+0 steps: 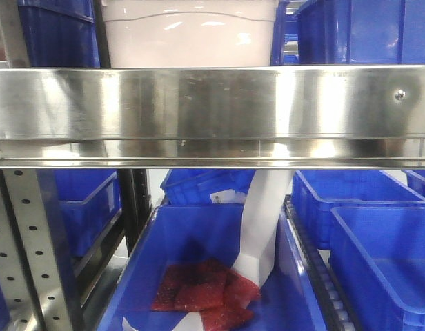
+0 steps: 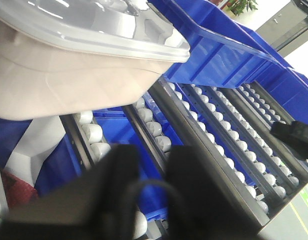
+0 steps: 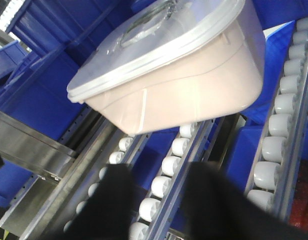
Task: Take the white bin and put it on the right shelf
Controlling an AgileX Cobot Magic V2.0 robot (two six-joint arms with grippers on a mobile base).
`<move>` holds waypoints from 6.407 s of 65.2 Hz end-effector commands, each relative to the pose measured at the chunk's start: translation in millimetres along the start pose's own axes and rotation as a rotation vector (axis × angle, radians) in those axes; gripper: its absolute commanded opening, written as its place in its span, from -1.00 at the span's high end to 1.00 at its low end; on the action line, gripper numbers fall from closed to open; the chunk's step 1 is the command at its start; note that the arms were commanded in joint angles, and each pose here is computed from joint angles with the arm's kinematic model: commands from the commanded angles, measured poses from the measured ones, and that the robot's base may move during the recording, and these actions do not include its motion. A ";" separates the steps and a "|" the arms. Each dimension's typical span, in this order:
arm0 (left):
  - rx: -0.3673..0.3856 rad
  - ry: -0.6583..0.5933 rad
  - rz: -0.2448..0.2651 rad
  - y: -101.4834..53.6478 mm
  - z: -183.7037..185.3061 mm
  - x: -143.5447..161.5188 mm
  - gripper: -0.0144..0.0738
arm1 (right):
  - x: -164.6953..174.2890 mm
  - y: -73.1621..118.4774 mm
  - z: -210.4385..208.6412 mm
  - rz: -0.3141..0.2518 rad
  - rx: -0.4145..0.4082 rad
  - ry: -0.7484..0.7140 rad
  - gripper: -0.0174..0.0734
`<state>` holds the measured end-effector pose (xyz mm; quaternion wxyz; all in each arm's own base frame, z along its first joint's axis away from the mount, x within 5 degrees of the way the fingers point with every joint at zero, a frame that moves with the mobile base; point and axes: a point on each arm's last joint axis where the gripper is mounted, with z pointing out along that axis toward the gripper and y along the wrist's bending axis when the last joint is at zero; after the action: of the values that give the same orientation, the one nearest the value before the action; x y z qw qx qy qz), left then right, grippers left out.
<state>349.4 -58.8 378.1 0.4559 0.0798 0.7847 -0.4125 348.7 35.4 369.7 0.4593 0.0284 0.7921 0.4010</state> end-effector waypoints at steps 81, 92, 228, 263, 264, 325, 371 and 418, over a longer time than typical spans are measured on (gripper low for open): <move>-0.614 -0.392 0.254 -43.3 -148.1 107.6 0.94 | 115.9 17.6 -149.9 -0.394 0.467 -0.349 0.47; -0.596 -0.450 0.370 -63.9 -177.1 147.2 0.94 | 155.0 29.5 -178.5 -0.438 0.405 -0.399 0.47; -0.462 -0.671 0.531 -102.1 -225.7 222.5 0.94 | 264.7 -35.1 -204.3 -0.592 0.527 -0.681 0.47; -0.462 -0.657 0.526 -99.5 -223.7 224.5 0.94 | 265.0 -35.6 -204.1 -0.591 0.528 -0.678 0.47; -0.462 -0.657 0.526 -99.5 -223.7 224.5 0.94 | 265.0 -35.6 -204.1 -0.591 0.528 -0.678 0.47; -0.606 -0.795 0.512 -57.8 -216.9 236.5 0.94 | 265.0 -35.6 -204.1 -0.591 0.528 -0.678 0.47; -0.558 -0.578 0.592 -18.9 -187.4 286.4 0.94 | 265.1 -35.6 -204.0 -0.590 0.529 -0.677 0.47; -0.598 -0.632 0.599 -19.4 -190.7 282.9 0.94 | 265.1 -35.6 -204.0 -0.590 0.529 -0.677 0.47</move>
<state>56.0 -5.7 206.5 0.7407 0.0465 0.6698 -0.0242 56.5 -3.1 203.1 0.7264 0.0530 0.6850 0.0156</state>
